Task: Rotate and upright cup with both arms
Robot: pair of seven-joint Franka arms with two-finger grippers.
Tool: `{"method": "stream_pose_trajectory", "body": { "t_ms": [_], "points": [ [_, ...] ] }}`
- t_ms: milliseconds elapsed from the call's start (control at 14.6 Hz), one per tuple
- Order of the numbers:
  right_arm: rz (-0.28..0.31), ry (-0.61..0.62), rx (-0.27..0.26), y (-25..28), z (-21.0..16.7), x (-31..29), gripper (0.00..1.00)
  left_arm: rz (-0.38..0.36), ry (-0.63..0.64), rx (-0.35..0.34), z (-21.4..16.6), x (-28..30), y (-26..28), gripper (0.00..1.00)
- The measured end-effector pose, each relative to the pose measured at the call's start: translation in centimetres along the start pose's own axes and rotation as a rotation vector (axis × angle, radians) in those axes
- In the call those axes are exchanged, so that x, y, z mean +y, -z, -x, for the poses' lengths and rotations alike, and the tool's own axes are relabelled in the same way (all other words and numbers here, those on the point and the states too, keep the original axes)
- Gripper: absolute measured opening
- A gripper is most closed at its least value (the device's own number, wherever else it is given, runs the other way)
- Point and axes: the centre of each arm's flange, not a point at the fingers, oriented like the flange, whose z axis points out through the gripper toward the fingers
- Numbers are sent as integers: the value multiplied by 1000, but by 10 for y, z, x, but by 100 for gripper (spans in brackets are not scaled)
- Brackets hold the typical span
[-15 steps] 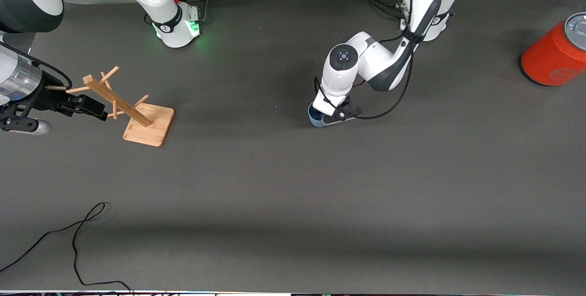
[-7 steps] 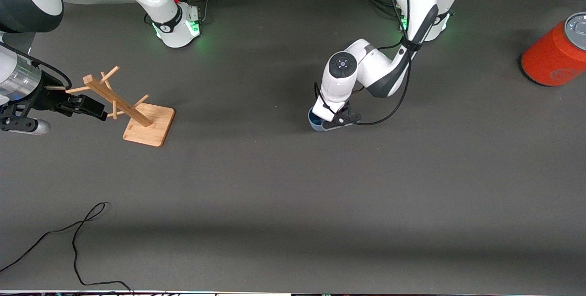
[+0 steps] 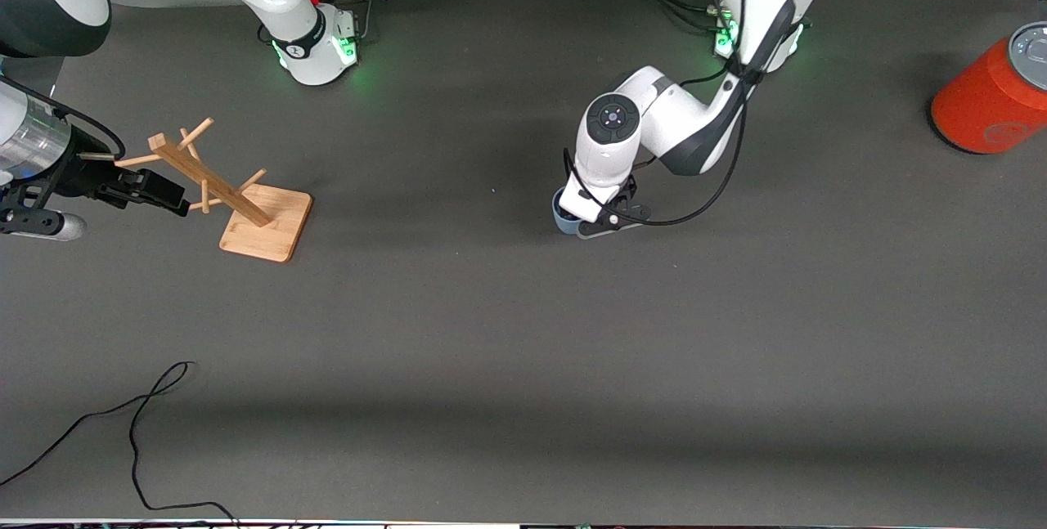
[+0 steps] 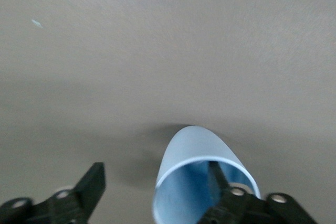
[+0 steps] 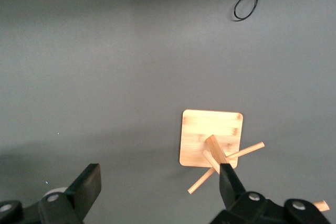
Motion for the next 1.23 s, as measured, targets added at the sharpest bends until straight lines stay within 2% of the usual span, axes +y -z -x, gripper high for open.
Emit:
{"method": "stream_pose_trajectory", "body": {
  "t_ms": [68, 342, 479, 685, 959, 1233],
  "points": [
    [0, 0, 0, 0, 0, 0, 100, 5, 9, -2, -3, 0, 29, 100],
    [0, -1, 2, 1, 0, 0, 100, 42, 10, 3, -10, -38, 153, 100],
    [-1, -2, 4, 2, -1, 1, 100, 59, 7, -3, -32, -92, 211, 100],
    [-4, 9, 10, 4, -2, 5, 100, 91, -28, -37, -81, -206, 285, 100],
    [-39, 50, 31, 7, -7, 17, 100, 122, -91, -17, -124, -302, 329, 100],
    [-41, 74, 39, 9, -10, 14, 100, 116, -147, -8, -147, -340, 328, 100]
  ]
}}
